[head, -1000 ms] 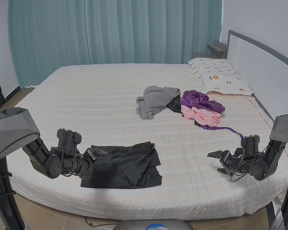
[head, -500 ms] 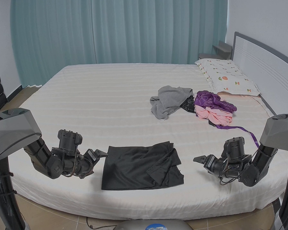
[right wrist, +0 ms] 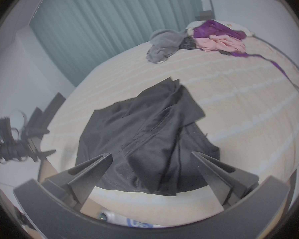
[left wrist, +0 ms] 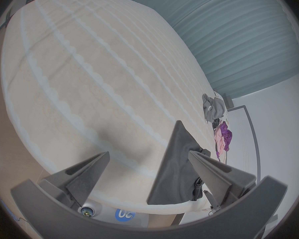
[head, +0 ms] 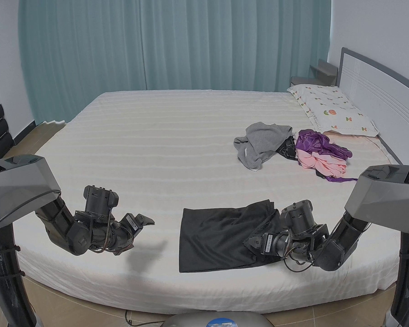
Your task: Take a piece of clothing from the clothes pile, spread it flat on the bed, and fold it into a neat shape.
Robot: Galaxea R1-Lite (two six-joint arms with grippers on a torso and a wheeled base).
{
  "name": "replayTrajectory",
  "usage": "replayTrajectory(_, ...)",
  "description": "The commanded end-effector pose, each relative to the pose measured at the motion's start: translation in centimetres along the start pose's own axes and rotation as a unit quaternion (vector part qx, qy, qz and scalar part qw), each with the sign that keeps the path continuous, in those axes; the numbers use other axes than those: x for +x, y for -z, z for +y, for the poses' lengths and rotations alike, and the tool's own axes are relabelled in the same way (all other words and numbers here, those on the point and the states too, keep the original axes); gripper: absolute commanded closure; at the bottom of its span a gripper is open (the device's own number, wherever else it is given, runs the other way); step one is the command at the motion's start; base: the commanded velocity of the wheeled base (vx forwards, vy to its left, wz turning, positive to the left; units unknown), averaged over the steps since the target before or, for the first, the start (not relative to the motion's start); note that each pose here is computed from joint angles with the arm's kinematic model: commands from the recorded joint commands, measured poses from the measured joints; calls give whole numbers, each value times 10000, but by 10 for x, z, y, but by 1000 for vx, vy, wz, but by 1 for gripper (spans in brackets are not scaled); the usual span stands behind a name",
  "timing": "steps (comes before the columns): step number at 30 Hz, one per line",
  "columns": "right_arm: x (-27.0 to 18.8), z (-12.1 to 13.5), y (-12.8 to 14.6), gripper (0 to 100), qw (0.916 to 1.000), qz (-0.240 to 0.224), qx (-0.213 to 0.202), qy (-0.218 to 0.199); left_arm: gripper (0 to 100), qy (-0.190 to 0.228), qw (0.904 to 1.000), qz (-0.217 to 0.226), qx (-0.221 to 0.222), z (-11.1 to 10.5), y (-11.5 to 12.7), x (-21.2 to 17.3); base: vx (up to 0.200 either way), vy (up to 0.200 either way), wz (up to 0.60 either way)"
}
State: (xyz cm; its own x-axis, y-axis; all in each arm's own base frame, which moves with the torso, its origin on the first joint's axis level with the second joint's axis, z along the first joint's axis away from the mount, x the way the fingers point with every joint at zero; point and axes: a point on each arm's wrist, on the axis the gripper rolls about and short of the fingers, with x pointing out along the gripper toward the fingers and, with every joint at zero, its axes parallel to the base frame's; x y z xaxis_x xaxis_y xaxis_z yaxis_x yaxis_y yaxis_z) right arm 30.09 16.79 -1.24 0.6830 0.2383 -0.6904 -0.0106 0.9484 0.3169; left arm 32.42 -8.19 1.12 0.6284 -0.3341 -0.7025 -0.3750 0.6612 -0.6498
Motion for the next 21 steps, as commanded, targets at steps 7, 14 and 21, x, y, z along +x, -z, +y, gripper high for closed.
replayTrajectory(7,24,24,7,0,9971,9,-692,305,0,-35,10000,27,54,2,1,2,0,0,0)
replayTrajectory(14,29,21,6,0,9900,17,-1127,852,0,-66,9998,49,178,3,2,2,0,0,0)
replayTrajectory(21,34,15,8,0,9845,190,-1247,1220,0,-78,9998,58,175,4,3,2,0,0,0)
